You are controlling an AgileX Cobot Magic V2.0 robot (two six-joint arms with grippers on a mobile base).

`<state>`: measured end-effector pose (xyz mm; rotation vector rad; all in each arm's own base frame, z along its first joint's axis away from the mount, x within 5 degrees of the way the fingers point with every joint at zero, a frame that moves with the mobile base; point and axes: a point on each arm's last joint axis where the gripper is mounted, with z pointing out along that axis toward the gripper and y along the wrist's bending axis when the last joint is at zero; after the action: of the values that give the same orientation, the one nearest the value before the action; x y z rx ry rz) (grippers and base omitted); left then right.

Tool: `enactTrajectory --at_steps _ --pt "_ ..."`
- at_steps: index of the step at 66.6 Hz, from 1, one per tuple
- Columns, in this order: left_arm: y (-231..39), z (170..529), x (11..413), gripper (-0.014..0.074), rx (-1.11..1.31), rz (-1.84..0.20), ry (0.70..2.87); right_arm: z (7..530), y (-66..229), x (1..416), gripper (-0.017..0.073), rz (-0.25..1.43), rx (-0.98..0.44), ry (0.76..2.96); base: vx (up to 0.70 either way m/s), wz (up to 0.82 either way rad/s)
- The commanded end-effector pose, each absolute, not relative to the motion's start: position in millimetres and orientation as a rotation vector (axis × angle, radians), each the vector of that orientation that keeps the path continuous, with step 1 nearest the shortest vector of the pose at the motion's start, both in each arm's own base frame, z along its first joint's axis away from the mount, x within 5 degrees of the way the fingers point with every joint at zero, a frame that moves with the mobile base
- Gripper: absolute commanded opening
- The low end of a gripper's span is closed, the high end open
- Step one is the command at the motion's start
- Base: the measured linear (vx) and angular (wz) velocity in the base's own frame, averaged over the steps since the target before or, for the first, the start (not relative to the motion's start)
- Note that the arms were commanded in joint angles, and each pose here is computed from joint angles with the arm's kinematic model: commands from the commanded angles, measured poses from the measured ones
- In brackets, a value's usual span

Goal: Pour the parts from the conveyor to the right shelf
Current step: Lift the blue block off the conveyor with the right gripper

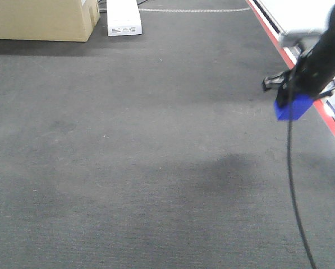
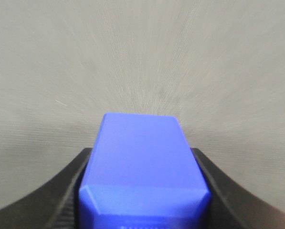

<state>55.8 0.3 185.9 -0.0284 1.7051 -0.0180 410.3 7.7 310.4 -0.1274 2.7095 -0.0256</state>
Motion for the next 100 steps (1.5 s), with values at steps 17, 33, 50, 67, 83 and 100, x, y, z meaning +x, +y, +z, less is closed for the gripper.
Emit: enactTrajectory --at_steps 17,33,50,67,83,100 --pt "0 200 55 -0.0006 -0.034 -0.037 1.595 376 9 281 -0.0005 0.034 -0.069 2.223 0.00 0.00" --pt "0 200 55 -0.0006 -0.034 -0.037 1.595 363 6 176 -0.0005 0.038 -0.051 1.983 0.00 0.00" --pt "0 200 55 -0.0006 -0.034 -0.037 1.595 322 4 95 -0.0005 0.003 -0.072 1.772 0.00 0.00" --pt "0 200 55 -0.0006 -0.034 -0.037 1.595 285 3 54 -0.0005 0.002 -0.067 1.647 0.00 0.00" --pt "0 200 55 -0.0006 -0.034 -0.037 1.595 270 3 54 -0.0005 0.003 -0.069 1.687 0.00 0.00" --pt "0 200 55 -0.0006 -0.034 -0.037 1.595 269 3 54 -0.0005 0.003 -0.069 1.691 0.00 0.00"
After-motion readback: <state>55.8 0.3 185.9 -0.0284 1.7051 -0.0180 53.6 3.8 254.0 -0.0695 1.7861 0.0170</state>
